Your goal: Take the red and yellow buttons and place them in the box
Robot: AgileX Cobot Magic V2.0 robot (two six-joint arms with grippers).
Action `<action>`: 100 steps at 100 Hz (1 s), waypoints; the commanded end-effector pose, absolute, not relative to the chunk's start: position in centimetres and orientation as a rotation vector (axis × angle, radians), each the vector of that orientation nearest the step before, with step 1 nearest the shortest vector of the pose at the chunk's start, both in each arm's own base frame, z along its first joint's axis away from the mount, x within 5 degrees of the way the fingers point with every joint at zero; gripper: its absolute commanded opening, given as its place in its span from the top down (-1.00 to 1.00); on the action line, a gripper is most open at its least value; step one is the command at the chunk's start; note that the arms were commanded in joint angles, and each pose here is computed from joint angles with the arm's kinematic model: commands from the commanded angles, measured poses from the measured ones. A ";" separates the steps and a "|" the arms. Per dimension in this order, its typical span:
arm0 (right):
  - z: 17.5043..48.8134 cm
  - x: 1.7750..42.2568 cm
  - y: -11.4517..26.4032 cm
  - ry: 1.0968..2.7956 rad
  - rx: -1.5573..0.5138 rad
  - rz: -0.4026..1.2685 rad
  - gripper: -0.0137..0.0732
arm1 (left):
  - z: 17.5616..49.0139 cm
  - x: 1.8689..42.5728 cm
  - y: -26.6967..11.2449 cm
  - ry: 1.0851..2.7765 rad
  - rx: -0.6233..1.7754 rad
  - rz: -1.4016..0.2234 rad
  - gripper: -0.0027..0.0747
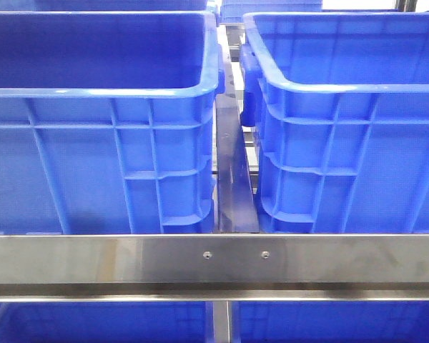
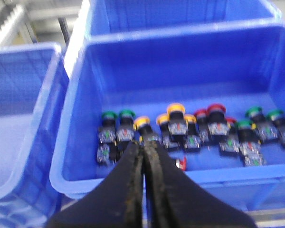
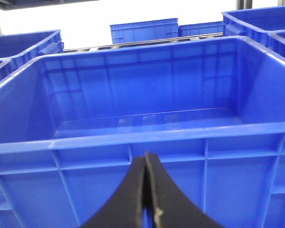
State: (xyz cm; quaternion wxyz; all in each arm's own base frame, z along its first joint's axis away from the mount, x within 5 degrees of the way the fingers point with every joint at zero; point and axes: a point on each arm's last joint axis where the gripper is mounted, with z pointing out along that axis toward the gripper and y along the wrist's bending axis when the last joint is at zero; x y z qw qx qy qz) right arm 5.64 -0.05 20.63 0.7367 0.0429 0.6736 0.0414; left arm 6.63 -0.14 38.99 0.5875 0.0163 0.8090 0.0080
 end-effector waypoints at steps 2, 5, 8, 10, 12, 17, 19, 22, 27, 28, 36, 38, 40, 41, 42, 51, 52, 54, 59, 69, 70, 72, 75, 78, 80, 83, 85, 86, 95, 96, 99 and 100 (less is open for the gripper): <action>22.1 5.2 -0.1 1.354 0.087 0.084 0.84 | 41.3 8.3 -0.1 1.909 0.039 0.012 0.98; 22.1 5.2 -0.1 1.354 0.087 0.084 0.84 | 41.5 9.0 -0.1 1.934 0.040 0.011 0.98; 22.1 5.2 -0.1 1.354 0.087 0.084 0.84 | 41.6 9.5 -0.1 1.953 0.040 0.010 0.98; 22.1 5.2 -0.1 1.354 0.087 0.084 0.84 | 41.6 9.8 -0.1 1.964 0.040 0.006 0.98; 22.1 5.2 -0.1 1.354 0.087 0.084 0.84 | 41.7 10.2 -0.1 1.974 0.040 0.006 0.98; 22.1 5.2 -0.1 1.354 0.087 0.084 0.84 | 41.6 11.0 0.0 1.999 0.040 0.004 0.98; 22.1 5.2 -0.1 1.354 0.087 0.084 0.84 | 41.5 11.3 0.0 2.008 0.040 0.004 0.98; 22.1 5.2 -0.1 1.354 0.087 0.084 0.84 | 41.4 11.7 0.0 2.020 0.039 0.003 0.98; 22.1 5.2 -0.1 1.354 0.087 0.084 0.84 | 41.1 12.4 0.0 2.045 0.039 0.002 0.98; 22.1 5.2 -0.1 1.354 0.087 0.084 0.84 | 41.0 12.5 0.0 2.048 0.039 0.001 0.98; 22.1 5.2 -0.1 1.354 0.087 0.084 0.84 | 40.5 13.6 0.1 2.088 0.039 0.000 0.98; 22.1 5.2 -0.1 1.354 0.087 0.084 0.84 | 40.4 13.9 0.1 2.096 0.039 -0.001 0.98; 22.1 5.2 -0.1 1.354 0.087 0.084 0.84 | 40.3 14.1 0.1 2.105 0.039 -0.001 0.98; 22.1 5.2 -0.1 1.354 0.087 0.084 0.84 | 40.2 14.2 0.1 2.107 0.039 -0.001 0.98; 22.1 5.2 -0.1 1.354 0.087 0.084 0.84 | 40.2 14.3 0.1 2.110 0.039 -0.002 0.98; 22.1 5.2 -0.1 1.354 0.087 0.084 0.84 | 39.7 15.1 0.1 2.140 0.039 -0.003 0.98; 22.1 5.2 -0.1 1.354 0.087 0.084 0.84 | 39.7 15.1 0.1 2.142 0.039 -0.004 0.98; 22.1 5.2 -0.1 1.354 0.087 0.084 0.84 | 39.7 15.2 0.1 2.144 0.038 -0.004 0.98; 22.1 5.2 -0.1 1.354 0.087 0.084 0.84 | 39.6 15.4 0.1 2.152 0.038 -0.006 0.97; 22.1 5.2 -0.1 1.354 0.087 0.084 0.84 | 39.4 15.7 0.2 2.162 0.038 -0.007 0.82; 22.1 5.2 -0.1 1.354 0.087 0.084 0.84 | 39.4 15.7 0.2 2.162 0.038 -0.007 0.78; 22.1 5.2 -0.1 1.354 0.087 0.084 0.84 | 39.4 15.7 0.2 2.163 0.038 -0.007 0.73; 22.1 5.2 -0.1 1.354 0.087 0.084 0.84 | 39.4 15.8 0.2 2.164 0.038 -0.007 0.60; 22.1 5.2 -0.1 1.354 0.087 0.084 0.84 | 39.4 15.8 0.2 2.164 0.038 -0.007 0.47; 22.1 5.2 -0.1 1.354 0.087 0.084 0.84 | 39.4 15.8 0.2 2.164 0.038 -0.007 0.37; 22.1 5.2 -0.1 1.354 0.087 0.084 0.84 | 39.4 15.8 0.2 2.162 0.037 -0.007 0.22; 22.1 5.2 -0.1 1.354 0.087 0.084 0.84 | 39.4 15.8 0.2 2.160 0.037 -0.007 0.11; 22.1 5.2 -0.1 1.354 0.087 0.084 0.84 | 39.4 15.8 0.2 2.161 0.037 -0.007 0.07; 22.1 5.2 -0.1 1.354 0.087 0.084 0.84 | 39.5 15.8 0.1 2.148 0.030 -0.012 -0.32; 22.1 5.2 -0.1 1.354 0.087 0.084 0.84 | 39.5 15.9 0.1 2.146 0.030 -0.012 -0.36; 22.1 5.2 -0.1 1.354 0.087 0.084 0.84 | 39.5 15.9 0.1 2.144 0.026 -0.018 -0.41; 22.1 5.2 -0.1 1.354 0.087 0.084 0.84 | 39.5 15.9 0.1 2.143 0.025 -0.021 -0.42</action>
